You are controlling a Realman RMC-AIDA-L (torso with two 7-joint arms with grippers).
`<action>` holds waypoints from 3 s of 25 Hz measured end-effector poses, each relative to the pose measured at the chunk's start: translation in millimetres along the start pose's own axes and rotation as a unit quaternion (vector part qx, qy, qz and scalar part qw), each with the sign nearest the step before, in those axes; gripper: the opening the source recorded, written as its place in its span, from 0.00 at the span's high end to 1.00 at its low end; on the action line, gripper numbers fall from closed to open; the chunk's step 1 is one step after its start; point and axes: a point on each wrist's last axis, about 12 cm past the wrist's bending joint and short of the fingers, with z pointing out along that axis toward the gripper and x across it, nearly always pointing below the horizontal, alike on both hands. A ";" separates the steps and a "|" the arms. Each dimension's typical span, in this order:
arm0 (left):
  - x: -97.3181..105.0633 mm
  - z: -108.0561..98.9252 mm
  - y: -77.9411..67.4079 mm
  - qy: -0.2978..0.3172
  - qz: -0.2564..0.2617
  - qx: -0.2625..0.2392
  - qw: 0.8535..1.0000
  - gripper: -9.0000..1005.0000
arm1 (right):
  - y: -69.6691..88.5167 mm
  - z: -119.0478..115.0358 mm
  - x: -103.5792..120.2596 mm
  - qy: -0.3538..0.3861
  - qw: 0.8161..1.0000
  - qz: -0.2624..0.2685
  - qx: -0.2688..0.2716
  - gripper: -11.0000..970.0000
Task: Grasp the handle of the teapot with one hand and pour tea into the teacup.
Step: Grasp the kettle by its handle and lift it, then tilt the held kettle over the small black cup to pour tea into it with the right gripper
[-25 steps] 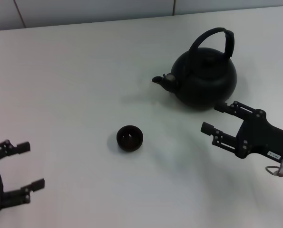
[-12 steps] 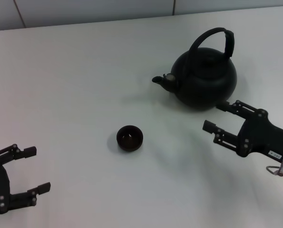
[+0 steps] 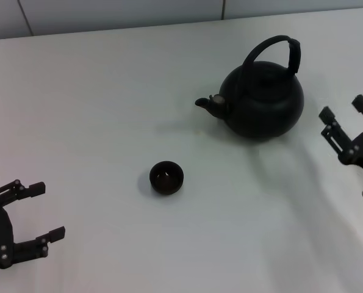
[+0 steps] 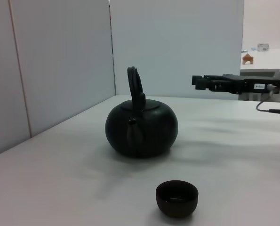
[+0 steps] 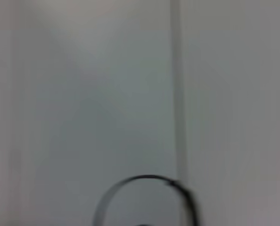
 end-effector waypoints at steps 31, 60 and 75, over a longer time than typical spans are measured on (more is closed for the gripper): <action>3.2 -2.5 -6.4 -0.015 -0.014 -0.019 1.000 0.16 | -40.4 102.8 -16.9 0.087 0.995 0.018 -0.046 0.30; 2.3 -3.7 -6.7 -0.017 -0.017 -0.019 1.000 0.16 | -34.3 130.8 -22.4 0.103 0.992 0.003 -0.069 0.69; 3.1 -3.1 -8.2 -0.020 -0.017 -0.020 0.999 0.16 | -27.9 146.0 -38.9 0.080 0.989 0.008 -0.121 0.89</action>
